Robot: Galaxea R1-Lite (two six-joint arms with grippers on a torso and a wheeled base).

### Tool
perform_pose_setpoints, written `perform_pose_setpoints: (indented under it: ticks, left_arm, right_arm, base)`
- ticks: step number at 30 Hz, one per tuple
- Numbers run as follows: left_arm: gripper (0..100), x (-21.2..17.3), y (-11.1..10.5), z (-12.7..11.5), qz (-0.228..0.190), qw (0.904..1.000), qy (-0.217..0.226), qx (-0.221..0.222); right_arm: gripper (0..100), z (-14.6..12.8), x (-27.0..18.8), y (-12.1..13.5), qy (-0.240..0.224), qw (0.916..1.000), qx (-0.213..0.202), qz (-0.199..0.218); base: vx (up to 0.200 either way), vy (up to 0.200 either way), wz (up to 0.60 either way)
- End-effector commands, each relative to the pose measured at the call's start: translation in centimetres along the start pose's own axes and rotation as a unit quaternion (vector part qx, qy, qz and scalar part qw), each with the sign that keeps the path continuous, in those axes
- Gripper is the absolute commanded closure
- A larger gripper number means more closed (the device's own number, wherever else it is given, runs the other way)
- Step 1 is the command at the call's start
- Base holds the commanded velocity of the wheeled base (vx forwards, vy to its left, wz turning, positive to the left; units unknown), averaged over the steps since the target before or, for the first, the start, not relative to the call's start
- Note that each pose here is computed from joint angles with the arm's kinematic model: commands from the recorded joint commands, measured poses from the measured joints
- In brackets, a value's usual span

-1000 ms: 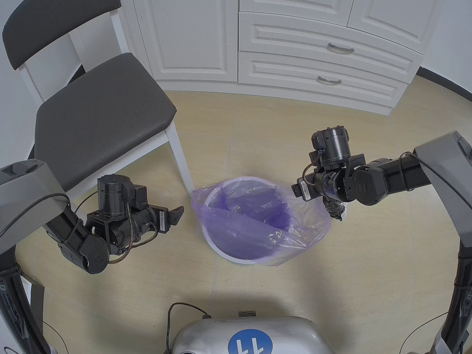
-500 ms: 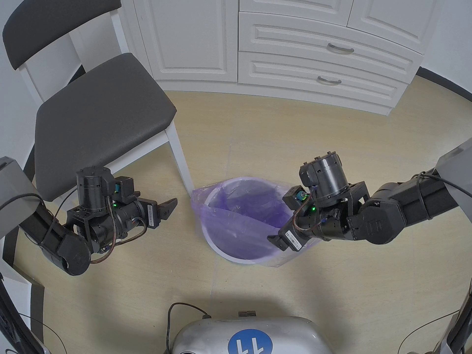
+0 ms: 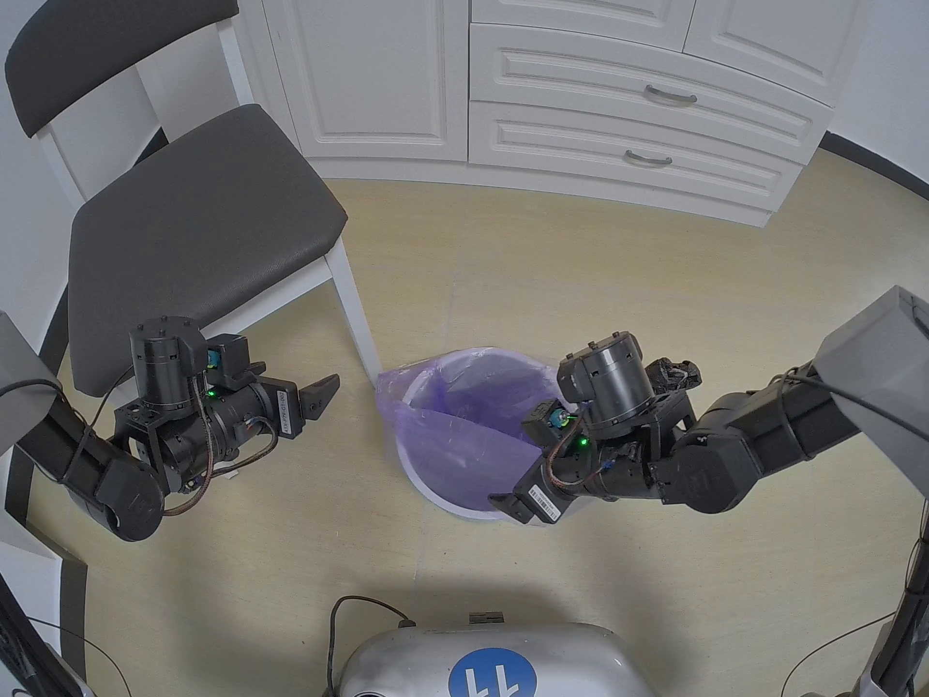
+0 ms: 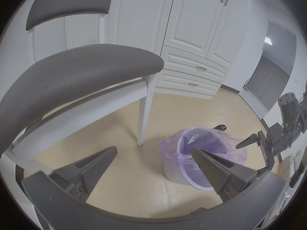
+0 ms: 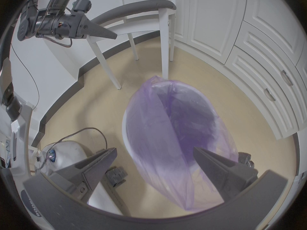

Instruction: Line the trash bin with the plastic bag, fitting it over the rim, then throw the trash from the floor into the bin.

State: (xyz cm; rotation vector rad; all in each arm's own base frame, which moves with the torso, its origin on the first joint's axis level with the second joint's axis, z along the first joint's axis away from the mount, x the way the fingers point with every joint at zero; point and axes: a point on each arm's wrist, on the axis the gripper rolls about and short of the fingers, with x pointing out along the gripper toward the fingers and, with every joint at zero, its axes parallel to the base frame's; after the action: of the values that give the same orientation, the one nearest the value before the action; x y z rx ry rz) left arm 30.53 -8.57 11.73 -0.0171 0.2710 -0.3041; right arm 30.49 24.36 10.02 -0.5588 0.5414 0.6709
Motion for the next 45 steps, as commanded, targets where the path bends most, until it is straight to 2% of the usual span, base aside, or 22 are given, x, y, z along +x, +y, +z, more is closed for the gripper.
perform_pose_setpoints:
  ticks: [1, 9, 10, 16, 19, 23, 26, 38, 45]
  left_arm:
    - [0, 0.1, 0.3, 0.1, 0.004, 0.9999, -0.011, -0.001]
    - [0, 0.3, 0.6, 0.1, 0.008, 0.9999, -0.012, -0.002]
    - [0, 0.3, 0.6, 0.1, 0.008, 0.9999, -0.012, -0.002]
    - [0, 0.2, 0.6, 0.1, 0.008, 0.9999, -0.013, -0.002]
    - [0, 0.2, 0.6, 0.1, 0.009, 0.9999, -0.013, -0.002]
    - [0, 0.2, 0.5, 0.0, 0.008, 0.9999, -0.012, -0.001]
    - [0, 0.2, 0.5, 0.0, 0.007, 0.9999, -0.011, 0.000]
    - [0, 0.2, 0.4, -0.2, 0.007, 0.9999, -0.007, 0.000]
    - [0, 0.3, 0.4, -0.4, 0.006, 1.0000, -0.004, 0.000]
  right_arm:
    - [0, -1.1, 3.3, 0.6, 0.007, 1.0000, -0.002, 0.003]
    - [0, -1.4, 5.0, 0.4, 0.013, 0.9999, 0.005, 0.000]
    - [100, -1.5, 5.1, 0.4, 0.013, 0.9999, 0.006, 0.000]
    - [100, -0.7, 4.1, 0.4, -0.001, 1.0000, 0.006, -0.002]
    - [100, 0.2, 2.2, 0.5, -0.017, 0.9998, 0.009, -0.001]
    - [100, 0.0, 0.2, 2.0, -0.015, 0.9998, -0.006, 0.013]
    - [100, -0.7, -0.7, 4.1, -0.004, 0.9992, -0.022, 0.032]
    - [100, -1.6, -0.1, 7.6, 0.017, 0.9964, -0.054, 0.064]
    - [100, -4.2, 3.4, 9.5, 0.062, 0.9939, -0.068, 0.061]
  base:
    - [0.000, 0.000, 0.00]
    - [0.000, 0.000, 0.00]
    - [0.000, 0.000, 0.00]
    - [0.000, 0.000, 0.00]
    - [0.000, 0.000, 0.00]
    - [0.000, 0.000, 0.00]
    - [0.000, 0.000, 0.00]
    - [0.000, 0.000, 0.00]
    - [0.000, 0.000, 0.00]
